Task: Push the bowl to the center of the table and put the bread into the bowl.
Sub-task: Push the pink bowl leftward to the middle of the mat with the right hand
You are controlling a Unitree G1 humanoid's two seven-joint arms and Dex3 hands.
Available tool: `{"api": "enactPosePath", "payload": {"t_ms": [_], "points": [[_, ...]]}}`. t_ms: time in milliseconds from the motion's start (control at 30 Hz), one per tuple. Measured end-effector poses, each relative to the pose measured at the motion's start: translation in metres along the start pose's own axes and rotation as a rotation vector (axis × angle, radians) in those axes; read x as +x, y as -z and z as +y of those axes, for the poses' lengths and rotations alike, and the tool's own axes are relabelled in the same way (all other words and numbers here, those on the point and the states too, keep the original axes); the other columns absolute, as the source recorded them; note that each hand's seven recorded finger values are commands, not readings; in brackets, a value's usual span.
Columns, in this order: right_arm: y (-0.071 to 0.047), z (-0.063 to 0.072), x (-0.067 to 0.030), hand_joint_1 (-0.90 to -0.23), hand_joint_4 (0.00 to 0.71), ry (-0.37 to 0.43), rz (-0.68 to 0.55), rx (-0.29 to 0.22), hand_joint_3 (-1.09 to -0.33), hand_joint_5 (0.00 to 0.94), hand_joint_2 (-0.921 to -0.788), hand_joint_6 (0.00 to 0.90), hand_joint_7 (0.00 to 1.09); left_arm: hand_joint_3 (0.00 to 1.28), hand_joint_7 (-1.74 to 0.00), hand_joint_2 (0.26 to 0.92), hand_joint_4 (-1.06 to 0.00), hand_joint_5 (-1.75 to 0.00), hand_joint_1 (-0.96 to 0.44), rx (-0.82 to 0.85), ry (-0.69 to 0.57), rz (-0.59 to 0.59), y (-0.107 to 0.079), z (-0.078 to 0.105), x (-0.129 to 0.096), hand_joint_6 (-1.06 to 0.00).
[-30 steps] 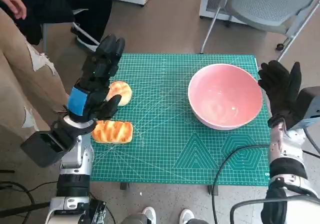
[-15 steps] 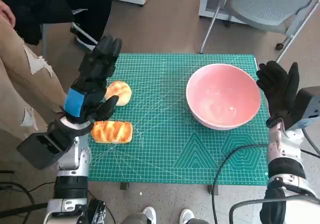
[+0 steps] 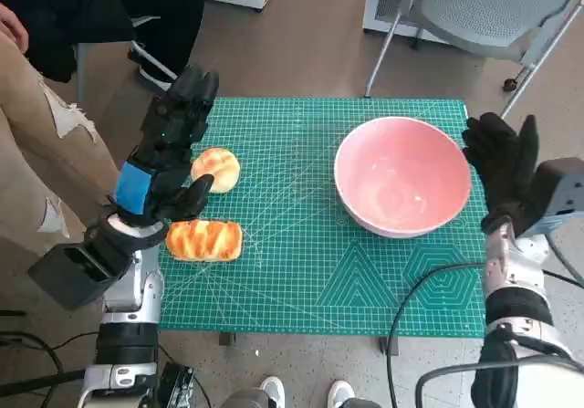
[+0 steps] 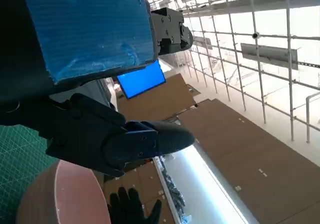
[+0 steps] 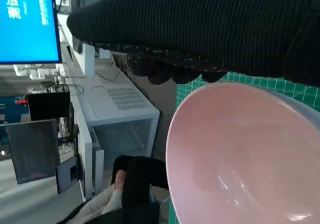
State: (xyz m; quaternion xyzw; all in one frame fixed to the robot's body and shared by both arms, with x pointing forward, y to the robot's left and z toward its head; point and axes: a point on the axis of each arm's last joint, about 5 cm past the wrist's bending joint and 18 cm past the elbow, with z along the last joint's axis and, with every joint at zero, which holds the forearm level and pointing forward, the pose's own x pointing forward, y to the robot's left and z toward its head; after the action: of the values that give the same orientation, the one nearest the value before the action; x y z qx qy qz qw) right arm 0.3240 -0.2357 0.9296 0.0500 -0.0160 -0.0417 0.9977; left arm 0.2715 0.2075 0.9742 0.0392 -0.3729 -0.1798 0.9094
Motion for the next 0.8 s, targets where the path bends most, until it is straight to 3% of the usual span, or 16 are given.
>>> {"api": "enactPosePath", "payload": {"t_ms": [800], "points": [[0.007, 0.019, 0.0007, -0.684, 0.181, -0.058, 0.022, 0.001, -0.750, 0.001, -0.921, 0.258, 0.02, 0.53, -0.28, 0.921, -0.04, 0.00, -0.76, 0.000, -0.004, 0.000, 0.000, 0.000, 0.000, 0.00]]}}
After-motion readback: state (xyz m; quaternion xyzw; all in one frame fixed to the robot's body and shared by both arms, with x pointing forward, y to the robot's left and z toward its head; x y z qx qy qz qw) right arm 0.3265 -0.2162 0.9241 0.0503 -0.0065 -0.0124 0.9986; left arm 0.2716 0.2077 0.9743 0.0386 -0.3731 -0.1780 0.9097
